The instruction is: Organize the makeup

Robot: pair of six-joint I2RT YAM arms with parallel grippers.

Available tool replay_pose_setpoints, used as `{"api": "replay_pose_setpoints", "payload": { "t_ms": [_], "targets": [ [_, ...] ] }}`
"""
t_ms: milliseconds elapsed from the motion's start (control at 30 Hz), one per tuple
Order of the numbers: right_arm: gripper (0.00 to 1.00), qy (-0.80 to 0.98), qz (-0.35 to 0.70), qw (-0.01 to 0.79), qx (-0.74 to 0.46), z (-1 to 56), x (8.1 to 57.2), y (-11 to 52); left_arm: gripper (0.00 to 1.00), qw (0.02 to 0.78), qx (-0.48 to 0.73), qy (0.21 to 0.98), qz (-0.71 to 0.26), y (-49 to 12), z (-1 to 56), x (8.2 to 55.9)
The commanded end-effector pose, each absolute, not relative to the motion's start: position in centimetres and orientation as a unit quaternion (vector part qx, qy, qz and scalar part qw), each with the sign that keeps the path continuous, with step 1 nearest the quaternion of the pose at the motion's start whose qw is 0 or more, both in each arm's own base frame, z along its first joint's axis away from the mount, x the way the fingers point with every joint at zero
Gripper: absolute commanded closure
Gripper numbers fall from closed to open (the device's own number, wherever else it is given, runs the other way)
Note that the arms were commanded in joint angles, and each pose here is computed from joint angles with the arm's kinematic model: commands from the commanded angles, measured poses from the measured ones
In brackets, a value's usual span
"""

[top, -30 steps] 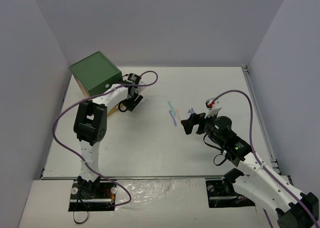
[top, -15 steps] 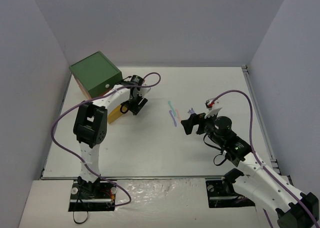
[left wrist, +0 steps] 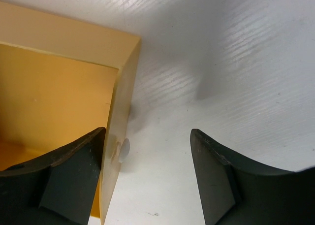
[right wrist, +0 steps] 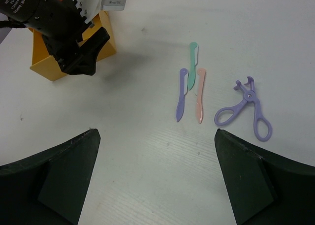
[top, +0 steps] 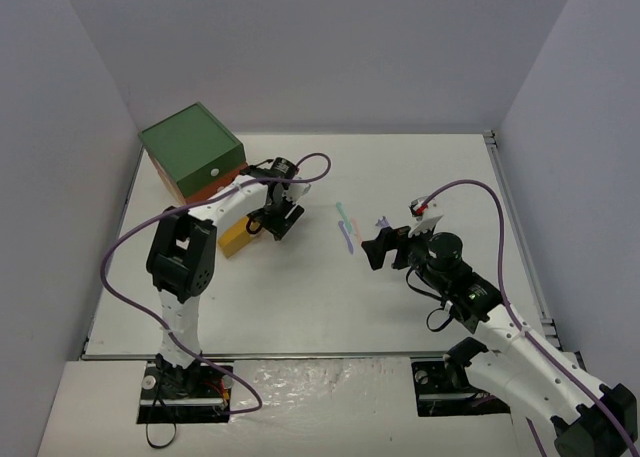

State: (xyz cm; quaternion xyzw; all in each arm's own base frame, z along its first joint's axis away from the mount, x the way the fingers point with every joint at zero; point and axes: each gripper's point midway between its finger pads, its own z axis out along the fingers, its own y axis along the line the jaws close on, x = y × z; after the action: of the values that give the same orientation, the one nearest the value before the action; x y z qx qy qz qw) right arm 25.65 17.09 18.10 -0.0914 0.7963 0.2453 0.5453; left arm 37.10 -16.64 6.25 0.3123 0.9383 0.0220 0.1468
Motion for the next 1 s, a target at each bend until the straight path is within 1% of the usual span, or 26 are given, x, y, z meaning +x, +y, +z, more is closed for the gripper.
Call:
{"api": "replay_pose_setpoints", "payload": {
  "t_ms": [0, 100, 233, 300, 500, 600, 733, 800, 933, 967],
  "targets": [
    [0.00, 0.770, 0.255, 0.579, -0.085, 20.5, 26.7, 17.4, 0.31, 0.219, 0.287, 0.933, 0.018, -17.0, 12.6, 38.3],
    [0.00, 0.774, 0.252, 0.575, -0.081, 20.2, 26.9, 17.4, 0.26, 0.263, 0.266, 0.927, 0.009, -17.5, 15.9, 39.2],
    [0.00, 0.788, 0.240, 0.562, -0.075, 19.5, 27.4, 17.4, 0.21, 0.320, 0.216, 0.922, -0.018, -18.2, 20.2, 39.7],
    [0.00, 0.794, 0.234, 0.556, -0.074, 19.2, 27.7, 17.4, 0.19, 0.358, 0.191, 0.913, -0.032, -18.1, 23.2, 39.4],
    [0.02, 0.823, 0.192, 0.531, -0.056, 18.1, 29.4, 17.1, 0.08, 0.443, 0.128, 0.886, -0.046, -16.2, 28.6, 37.3],
    [0.05, 0.842, 0.160, 0.515, -0.034, 17.0, 30.6, 16.4, 0.03, 0.477, 0.100, 0.873, -0.033, -14.1, 30.0, 36.0],
    [0.09, 0.869, 0.123, 0.479, -0.005, 14.6, 32.6, 15.4, 0.03, 0.506, 0.078, 0.859, -0.018, -11.4, 30.9, 33.7],
    [0.11, 0.877, 0.106, 0.469, 0.015, 13.8, 33.8, 14.3, 0.03, 0.509, 0.075, 0.857, -0.004, -10.4, 30.1, 33.1],
    [0.17, 0.887, 0.085, 0.453, 0.018, 12.7, 36.5, 13.2, 0.03, 0.516, 0.066, 0.854, 0.003, -9.2, 28.8, 31.7],
    [0.18, 0.892, 0.081, 0.444, 0.017, 11.9, 36.5, 13.2, 0.03, 0.518, 0.066, 0.853, 0.000, -9.2, 28.7, 31.5]
  ]
}}
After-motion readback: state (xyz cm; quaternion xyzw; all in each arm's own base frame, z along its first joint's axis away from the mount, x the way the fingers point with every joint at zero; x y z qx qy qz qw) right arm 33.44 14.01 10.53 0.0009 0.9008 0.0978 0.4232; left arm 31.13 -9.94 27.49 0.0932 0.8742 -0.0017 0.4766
